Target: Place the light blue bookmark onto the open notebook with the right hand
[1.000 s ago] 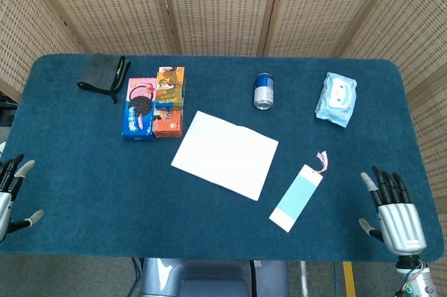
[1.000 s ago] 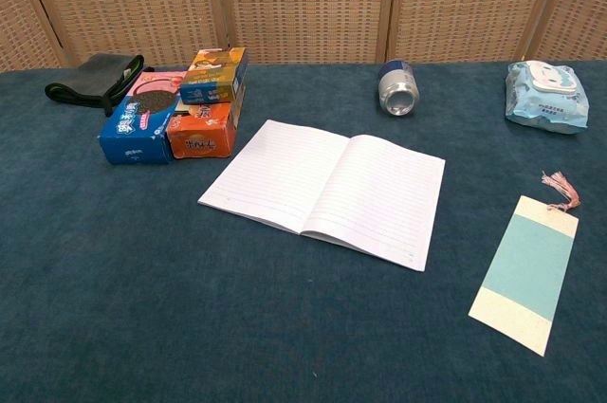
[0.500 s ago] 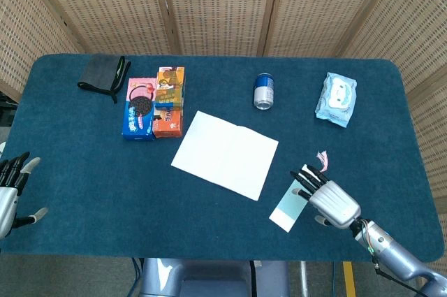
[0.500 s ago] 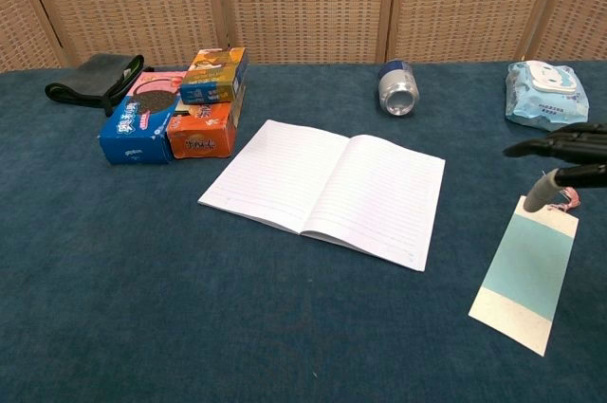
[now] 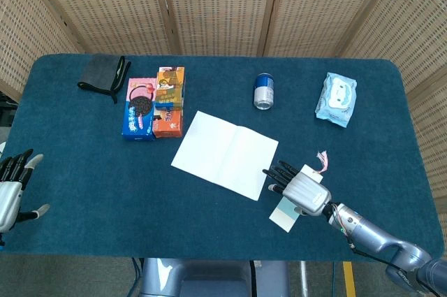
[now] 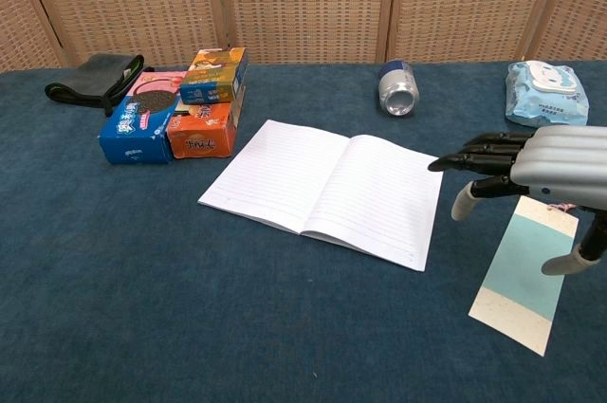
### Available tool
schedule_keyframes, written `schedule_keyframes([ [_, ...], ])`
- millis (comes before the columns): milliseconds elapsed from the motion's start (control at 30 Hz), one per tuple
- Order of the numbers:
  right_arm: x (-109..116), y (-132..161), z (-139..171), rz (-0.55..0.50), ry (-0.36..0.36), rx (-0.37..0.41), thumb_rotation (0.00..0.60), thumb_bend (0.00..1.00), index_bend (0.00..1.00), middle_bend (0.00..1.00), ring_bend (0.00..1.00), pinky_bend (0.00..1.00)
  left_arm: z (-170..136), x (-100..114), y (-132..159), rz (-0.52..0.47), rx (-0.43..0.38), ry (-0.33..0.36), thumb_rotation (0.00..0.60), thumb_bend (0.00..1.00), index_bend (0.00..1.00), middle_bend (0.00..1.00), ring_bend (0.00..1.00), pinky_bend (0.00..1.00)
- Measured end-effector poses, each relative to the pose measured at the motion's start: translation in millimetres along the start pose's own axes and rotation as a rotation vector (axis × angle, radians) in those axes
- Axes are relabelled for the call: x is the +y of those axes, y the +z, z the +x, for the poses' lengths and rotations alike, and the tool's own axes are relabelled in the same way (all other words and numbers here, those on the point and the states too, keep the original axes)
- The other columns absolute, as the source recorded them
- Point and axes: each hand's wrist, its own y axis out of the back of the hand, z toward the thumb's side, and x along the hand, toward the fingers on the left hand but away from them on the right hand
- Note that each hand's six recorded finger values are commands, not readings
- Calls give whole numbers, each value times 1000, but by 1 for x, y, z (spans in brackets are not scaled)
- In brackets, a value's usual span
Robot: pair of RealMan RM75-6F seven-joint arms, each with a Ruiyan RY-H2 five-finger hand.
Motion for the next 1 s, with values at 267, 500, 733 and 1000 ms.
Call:
schedule_keyframes([
  [267, -16, -1, -2, 88, -7, 51, 600, 0, 268, 0, 0, 0, 0, -3, 2, 7, -4, -4, 600, 27, 0, 0, 0, 0],
  [500, -29, -5, 2, 148, -4, 77, 600, 0, 269, 0, 0, 0, 1, -4, 4, 12, -2, -5, 600, 27, 0, 0, 0, 0],
  [733, -35, -13, 9, 172, 17, 75, 600, 0, 268, 0, 0, 0, 2, -5, 4, 15, -2, -9, 600, 27, 0, 0, 0, 0],
  [1000, -41, -17, 19, 230, 42, 83, 600, 0, 268, 0, 0, 0, 1, -5, 5, 19, -3, -12, 600, 27, 0, 0, 0, 0],
])
